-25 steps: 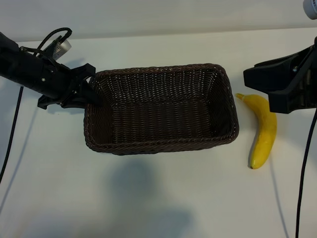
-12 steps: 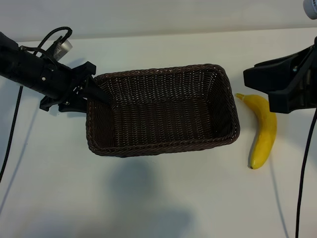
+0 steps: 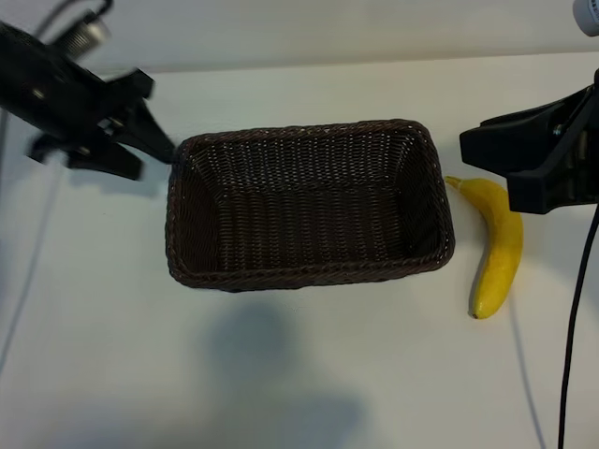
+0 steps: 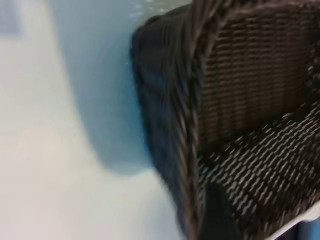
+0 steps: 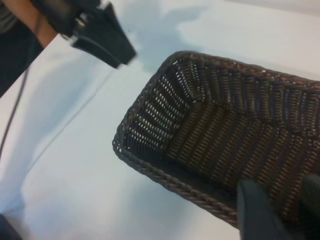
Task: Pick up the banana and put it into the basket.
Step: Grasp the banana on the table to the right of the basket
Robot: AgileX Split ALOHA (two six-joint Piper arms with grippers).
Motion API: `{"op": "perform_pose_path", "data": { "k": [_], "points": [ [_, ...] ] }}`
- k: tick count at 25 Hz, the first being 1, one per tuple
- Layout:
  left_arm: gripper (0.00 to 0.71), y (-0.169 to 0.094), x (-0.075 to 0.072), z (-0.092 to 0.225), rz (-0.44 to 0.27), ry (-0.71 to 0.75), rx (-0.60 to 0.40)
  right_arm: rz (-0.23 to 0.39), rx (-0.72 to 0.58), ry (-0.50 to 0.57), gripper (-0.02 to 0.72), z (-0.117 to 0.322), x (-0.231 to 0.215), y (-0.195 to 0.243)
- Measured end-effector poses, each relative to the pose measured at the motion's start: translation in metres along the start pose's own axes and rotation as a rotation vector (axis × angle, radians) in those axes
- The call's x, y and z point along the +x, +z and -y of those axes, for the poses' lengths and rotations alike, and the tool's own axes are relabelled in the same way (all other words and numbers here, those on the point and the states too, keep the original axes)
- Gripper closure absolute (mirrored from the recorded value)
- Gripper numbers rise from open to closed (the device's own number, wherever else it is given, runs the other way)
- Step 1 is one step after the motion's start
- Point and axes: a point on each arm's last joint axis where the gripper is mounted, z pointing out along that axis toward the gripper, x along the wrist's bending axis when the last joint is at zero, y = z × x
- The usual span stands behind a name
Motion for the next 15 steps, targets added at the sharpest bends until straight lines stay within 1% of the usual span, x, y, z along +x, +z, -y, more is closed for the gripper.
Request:
{"op": "perform_pose_path", "data": {
  "k": [2,3,5,7,10,12,13,15],
  "points": [
    [0.188,-0.016,-0.006,0.004,-0.041,0.013,-0.036,-0.001,0.0,0.001,0.456,0.0,0.0,0.0],
    [0.188,-0.021,-0.008,0.006,-0.049,0.024,-0.052,-0.001,0.0,0.001,0.456,0.0,0.0,0.0],
    [0.188,-0.031,-0.015,0.011,-0.041,0.047,-0.083,-0.001,0.0,0.001,0.456,0.0,0.0,0.0],
    [0.188,-0.042,-0.025,0.017,-0.007,0.079,-0.12,-0.001,0.0,0.001,0.456,0.0,0.0,0.0],
    [0.188,-0.06,-0.043,0.028,0.064,0.15,-0.188,-0.001,0.0,0.001,0.456,0.0,0.0,0.0],
    [0.188,-0.069,-0.051,0.037,0.094,0.189,-0.221,0.0,-0.001,0.001,0.456,0.0,0.0,0.0],
    [0.188,-0.072,-0.054,0.043,0.103,0.203,-0.231,0.0,-0.002,0.001,0.456,0.0,0.0,0.0],
    [0.188,-0.071,-0.054,0.054,0.11,0.218,-0.225,0.002,-0.005,0.001,0.456,0.0,0.0,0.0]
  ]
}}
